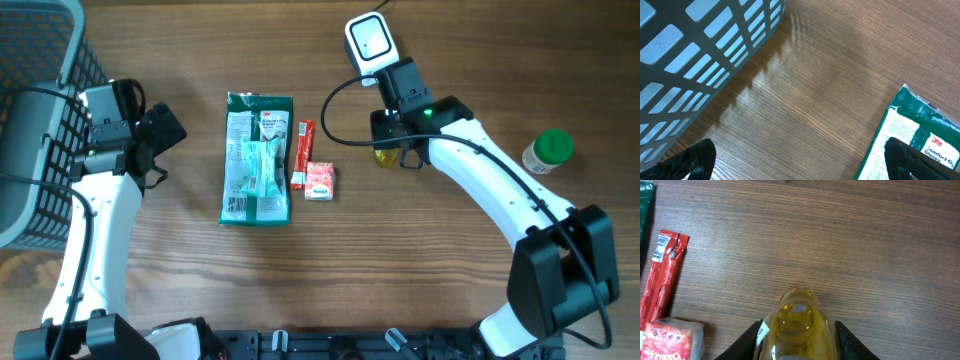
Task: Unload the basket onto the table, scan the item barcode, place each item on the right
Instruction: 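Lift the yellow bottle up toward the scanner window, then hold the yellow bottle under the scanner window with the right gripper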
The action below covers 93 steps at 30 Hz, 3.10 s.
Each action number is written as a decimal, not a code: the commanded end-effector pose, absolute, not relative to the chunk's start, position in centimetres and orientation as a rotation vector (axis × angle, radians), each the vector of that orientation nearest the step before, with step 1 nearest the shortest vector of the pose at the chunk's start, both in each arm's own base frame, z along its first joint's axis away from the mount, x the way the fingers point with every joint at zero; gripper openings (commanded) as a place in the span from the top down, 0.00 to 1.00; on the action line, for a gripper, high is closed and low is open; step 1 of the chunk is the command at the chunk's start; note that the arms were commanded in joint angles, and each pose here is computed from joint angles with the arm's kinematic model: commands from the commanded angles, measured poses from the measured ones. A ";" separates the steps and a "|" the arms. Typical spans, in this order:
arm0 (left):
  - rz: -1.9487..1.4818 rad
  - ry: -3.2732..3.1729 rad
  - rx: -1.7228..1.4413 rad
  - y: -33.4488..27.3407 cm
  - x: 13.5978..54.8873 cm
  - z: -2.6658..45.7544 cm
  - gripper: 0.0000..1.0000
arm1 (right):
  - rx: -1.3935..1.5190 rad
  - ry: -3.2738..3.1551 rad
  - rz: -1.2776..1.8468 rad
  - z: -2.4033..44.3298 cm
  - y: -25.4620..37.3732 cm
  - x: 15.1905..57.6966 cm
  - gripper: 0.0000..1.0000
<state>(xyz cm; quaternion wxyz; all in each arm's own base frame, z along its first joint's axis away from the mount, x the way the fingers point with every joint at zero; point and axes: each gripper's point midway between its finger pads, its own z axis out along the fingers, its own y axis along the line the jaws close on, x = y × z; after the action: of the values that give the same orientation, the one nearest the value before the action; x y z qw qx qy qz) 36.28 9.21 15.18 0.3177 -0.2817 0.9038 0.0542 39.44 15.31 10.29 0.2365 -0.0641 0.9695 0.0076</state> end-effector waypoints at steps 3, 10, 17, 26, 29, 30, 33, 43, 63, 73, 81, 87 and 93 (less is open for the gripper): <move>0.141 2.366 -0.723 9.3 36.6 15.9 0.00 | -0.073 2.509 0.248 17.8 15.8 39.0 0.77; 0.141 2.366 -0.723 9.3 36.6 15.9 0.00 | -0.085 2.423 1.011 25.4 18.7 34.8 0.94; 0.141 2.366 -0.723 9.3 36.6 15.9 0.00 | -0.290 2.302 1.615 30.2 20.9 30.0 0.96; 0.141 2.366 -0.723 9.3 36.6 15.9 0.00 | -0.330 2.326 1.493 28.8 20.3 30.2 0.96; 0.141 2.366 -0.723 9.3 36.6 15.9 0.00 | -0.217 2.423 1.164 25.8 18.0 32.7 0.96; 0.141 2.366 -0.723 9.3 36.6 15.9 0.00 | -0.176 2.445 1.059 25.0 17.0 33.5 0.96; 0.141 2.366 -0.723 9.3 36.6 15.9 0.00 | -0.089 2.473 0.703 23.1 13.3 35.8 0.96; 0.141 2.366 -0.723 9.3 36.6 15.9 0.00 | -0.141 2.275 0.496 33.4 11.4 38.6 0.96; 0.141 2.366 -0.723 9.3 36.6 15.9 0.00 | -0.489 2.188 -0.359 29.5 14.1 50.5 0.96; 0.141 2.366 -0.723 9.3 36.6 15.9 0.00 | -0.567 2.042 -0.882 22.4 18.0 55.6 0.96; 0.141 2.366 -0.723 9.3 36.6 15.9 0.00 | -0.355 1.929 -1.048 19.7 18.1 58.0 0.96; 0.141 2.366 -0.723 9.3 36.6 15.9 0.00 | -0.342 1.919 -1.037 18.0 18.6 58.7 0.96; 0.141 2.366 -0.723 9.3 36.6 15.9 0.00 | -0.418 1.926 -0.946 17.2 20.7 58.9 0.96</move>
<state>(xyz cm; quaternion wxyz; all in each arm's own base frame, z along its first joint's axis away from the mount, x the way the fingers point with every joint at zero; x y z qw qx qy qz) 36.28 9.21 15.18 0.3177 -0.2817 0.9038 0.0542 58.75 19.41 17.34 0.4525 -0.1597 0.7846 -0.3925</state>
